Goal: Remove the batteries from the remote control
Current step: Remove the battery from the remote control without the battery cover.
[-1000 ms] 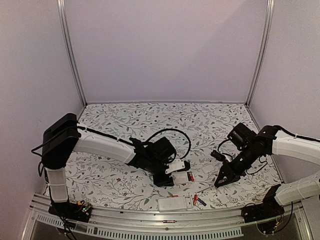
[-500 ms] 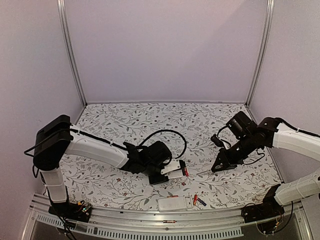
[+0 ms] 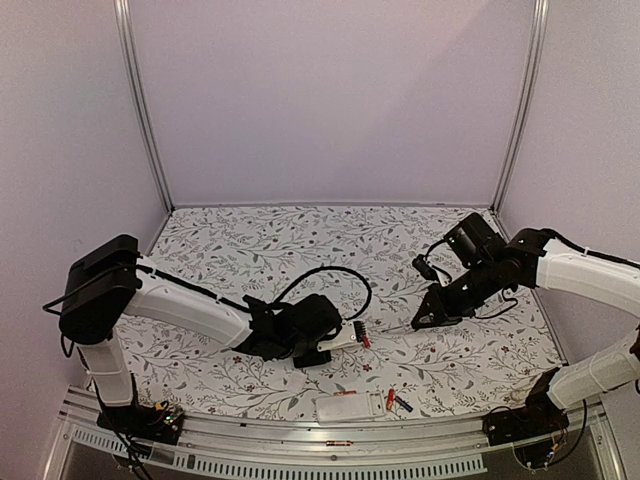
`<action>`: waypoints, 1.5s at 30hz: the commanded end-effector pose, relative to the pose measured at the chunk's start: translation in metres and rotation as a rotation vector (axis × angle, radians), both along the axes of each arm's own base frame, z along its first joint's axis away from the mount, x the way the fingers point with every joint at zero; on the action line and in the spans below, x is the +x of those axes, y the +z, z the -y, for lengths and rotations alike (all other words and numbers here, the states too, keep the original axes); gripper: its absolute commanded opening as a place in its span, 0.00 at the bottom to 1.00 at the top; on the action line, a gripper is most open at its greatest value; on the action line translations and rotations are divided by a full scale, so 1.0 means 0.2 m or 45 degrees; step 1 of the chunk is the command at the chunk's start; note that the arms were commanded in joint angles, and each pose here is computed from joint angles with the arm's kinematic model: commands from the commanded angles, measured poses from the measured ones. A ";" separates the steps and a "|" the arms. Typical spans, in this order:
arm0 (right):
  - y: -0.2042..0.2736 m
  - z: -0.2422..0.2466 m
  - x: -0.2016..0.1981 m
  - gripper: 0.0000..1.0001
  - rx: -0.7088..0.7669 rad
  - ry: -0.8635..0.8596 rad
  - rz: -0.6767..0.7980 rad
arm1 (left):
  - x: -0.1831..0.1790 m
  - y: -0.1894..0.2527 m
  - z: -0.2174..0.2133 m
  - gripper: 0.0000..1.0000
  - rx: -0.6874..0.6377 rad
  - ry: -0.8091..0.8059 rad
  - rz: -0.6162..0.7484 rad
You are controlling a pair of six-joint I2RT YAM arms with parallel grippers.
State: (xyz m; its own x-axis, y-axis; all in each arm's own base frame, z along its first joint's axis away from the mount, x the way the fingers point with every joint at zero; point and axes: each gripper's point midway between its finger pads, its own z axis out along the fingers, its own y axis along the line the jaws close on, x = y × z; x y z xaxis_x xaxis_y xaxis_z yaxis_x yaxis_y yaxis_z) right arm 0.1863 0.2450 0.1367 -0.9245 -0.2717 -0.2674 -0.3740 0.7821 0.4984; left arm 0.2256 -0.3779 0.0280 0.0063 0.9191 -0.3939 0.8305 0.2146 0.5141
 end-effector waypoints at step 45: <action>-0.25 -0.22 0.06 0.00 0.427 0.156 -0.244 | -0.21 0.05 0.10 0.16 -0.149 -0.213 -0.216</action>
State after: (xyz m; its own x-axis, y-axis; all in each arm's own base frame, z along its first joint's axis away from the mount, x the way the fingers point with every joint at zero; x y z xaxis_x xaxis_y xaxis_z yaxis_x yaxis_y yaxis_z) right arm 0.1994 0.2787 0.0789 -0.9450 -0.2899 -0.1517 -0.3017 0.5927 0.7468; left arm 0.1899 -0.3818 0.0261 0.0590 0.8931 -0.4459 0.9185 0.1264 0.3747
